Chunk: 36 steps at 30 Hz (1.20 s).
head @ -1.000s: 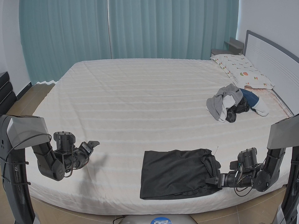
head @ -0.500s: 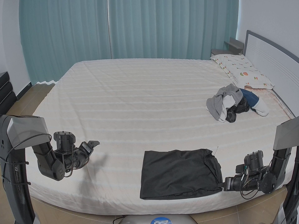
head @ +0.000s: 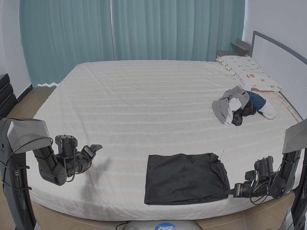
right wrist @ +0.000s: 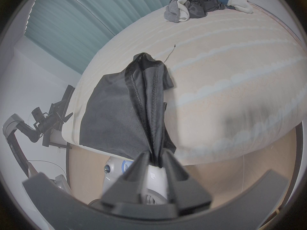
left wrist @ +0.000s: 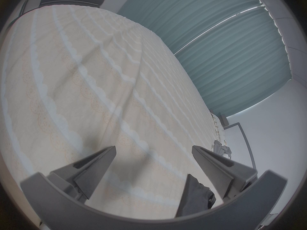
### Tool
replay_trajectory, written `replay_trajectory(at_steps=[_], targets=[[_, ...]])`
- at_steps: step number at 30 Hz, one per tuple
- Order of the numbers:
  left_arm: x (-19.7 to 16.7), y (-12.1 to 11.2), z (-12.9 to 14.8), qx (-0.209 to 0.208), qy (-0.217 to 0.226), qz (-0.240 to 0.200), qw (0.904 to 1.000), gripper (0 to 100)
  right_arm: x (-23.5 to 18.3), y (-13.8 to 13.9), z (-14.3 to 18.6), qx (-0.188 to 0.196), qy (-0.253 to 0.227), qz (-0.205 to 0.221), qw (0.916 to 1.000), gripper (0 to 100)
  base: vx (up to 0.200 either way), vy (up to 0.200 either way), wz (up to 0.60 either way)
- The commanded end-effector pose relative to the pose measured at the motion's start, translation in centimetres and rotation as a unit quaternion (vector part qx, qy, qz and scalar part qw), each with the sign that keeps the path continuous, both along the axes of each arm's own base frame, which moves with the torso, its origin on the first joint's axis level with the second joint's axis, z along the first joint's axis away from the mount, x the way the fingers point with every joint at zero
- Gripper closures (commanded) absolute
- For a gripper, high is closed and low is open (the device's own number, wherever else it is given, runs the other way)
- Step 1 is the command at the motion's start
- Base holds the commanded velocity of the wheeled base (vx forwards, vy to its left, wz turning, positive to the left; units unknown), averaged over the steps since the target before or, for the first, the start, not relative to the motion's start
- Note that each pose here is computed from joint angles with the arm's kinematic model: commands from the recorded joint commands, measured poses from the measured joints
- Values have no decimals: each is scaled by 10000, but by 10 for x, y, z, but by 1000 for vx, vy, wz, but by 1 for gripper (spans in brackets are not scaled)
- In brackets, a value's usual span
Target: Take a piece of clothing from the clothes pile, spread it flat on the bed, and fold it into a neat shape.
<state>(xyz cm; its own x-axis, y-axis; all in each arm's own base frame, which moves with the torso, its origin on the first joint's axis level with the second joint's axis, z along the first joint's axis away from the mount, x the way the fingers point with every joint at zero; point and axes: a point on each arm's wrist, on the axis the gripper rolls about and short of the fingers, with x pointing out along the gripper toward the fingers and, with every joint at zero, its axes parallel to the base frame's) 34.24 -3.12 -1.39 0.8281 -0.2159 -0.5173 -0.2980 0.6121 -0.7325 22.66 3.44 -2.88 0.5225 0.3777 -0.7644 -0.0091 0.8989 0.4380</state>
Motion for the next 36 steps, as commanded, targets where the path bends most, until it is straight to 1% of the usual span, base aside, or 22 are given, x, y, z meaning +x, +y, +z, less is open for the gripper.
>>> replay_trajectory(at_steps=[1,2,4,5,6,8,9,10,14,17,19,22,23,27,30,33,36], targets=[[0,0,0,2,9,6,10000,0,1,-4,3,11,-75,-71,9999,0,0,0,0],[0,0,0,2,9,6,10000,0,1,-5,6,29,-127,-111,9999,0,0,0,0],[0,0,0,2,9,6,10000,0,5,-6,17,124,-430,-201,9988,0,0,0,0],[0,0,0,2,9,6,10000,0,5,-6,17,124,-430,-201,9988,0,0,0,0],[0,0,0,2,9,6,10000,0,10,-6,32,301,-756,-363,9960,0,0,0,0],[0,0,0,2,9,6,10000,0,18,-4,46,505,-1039,-492,9921,0,0,0,0],[0,0,0,2,9,6,10000,0,19,-3,47,529,-1064,-511,9916,0,0,0,0],[0,0,0,2,9,6,10000,0,28,-1,57,701,-1228,-618,9880,0,0,0,0],[0,0,0,2,9,6,10000,0,45,11,62,937,-1206,-693,9858,0,0,0,0],[0,0,0,2,9,6,10000,0,67,25,59,1202,-936,-824,9849,0,0,0,0],[0,0,0,2,9,6,10000,0,81,32,51,1191,-754,-939,9855,0,0,0,0],[0,0,0,2,9,6,10000,0,95,39,39,1092,-668,-1108,9856,0,0,0,0],[0,0,0,2,9,6,10000,0,104,44,29,1039,-621,-1182,9856,0,0,0,0],[0,0,0,1,2,6,10000,0,112,53,12,945,-493,-1197,9871,0,0,0,0],[0,0,0,1,2,6,10000,0,120,56,7,883,-522,-1253,9868,0,0,0,0],[0,0,0,1,2,6,10000,0,129,57,7,870,-653,-1334,9851,0,0,0,0],[0,0,0,1,2,6,10000,0,140,57,4,776,-806,-1534,9818,0,0,0,0]])
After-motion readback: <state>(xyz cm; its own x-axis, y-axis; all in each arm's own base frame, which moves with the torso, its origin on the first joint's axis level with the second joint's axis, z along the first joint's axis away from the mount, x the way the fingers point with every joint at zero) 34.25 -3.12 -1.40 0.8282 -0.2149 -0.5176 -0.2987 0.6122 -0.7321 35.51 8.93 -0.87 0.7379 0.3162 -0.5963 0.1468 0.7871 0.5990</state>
